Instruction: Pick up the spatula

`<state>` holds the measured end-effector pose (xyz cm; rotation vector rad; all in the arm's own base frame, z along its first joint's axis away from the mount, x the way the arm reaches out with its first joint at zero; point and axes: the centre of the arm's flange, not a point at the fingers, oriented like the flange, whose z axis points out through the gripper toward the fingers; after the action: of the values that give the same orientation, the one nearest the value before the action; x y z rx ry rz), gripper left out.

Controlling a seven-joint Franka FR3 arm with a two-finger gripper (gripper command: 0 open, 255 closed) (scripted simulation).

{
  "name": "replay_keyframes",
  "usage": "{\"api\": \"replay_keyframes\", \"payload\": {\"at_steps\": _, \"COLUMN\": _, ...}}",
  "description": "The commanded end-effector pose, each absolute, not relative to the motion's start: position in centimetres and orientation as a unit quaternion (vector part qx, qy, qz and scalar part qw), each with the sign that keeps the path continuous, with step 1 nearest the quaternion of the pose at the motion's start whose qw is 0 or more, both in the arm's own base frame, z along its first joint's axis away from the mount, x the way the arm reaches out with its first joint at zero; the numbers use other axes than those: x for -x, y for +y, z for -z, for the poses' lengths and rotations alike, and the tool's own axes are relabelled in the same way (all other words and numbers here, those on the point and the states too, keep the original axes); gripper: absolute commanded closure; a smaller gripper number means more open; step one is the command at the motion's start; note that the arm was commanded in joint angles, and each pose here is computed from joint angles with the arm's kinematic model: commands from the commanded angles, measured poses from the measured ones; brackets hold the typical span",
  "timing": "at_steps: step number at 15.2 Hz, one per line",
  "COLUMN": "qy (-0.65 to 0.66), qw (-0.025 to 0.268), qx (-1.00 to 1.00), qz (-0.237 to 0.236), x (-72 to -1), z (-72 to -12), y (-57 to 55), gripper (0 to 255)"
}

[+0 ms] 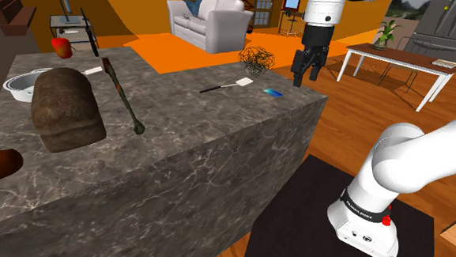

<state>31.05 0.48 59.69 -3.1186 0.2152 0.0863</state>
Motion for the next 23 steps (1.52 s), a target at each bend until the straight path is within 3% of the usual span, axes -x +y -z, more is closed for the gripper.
{"api": "replay_keyframes", "payload": {"at_steps": 1, "qy": 0.069, "qw": 0.007, "qx": 0.997, "qz": -0.028, "x": -31.0, "z": -59.7, "y": 0.5, "gripper": 0}}
{"api": "replay_keyframes", "payload": {"at_steps": 23, "qy": -0.408, "qw": 0.017, "qx": 0.913, "qz": 0.008, "x": -54.7, "z": -52.2, "y": -11.0, "gripper": 0}}
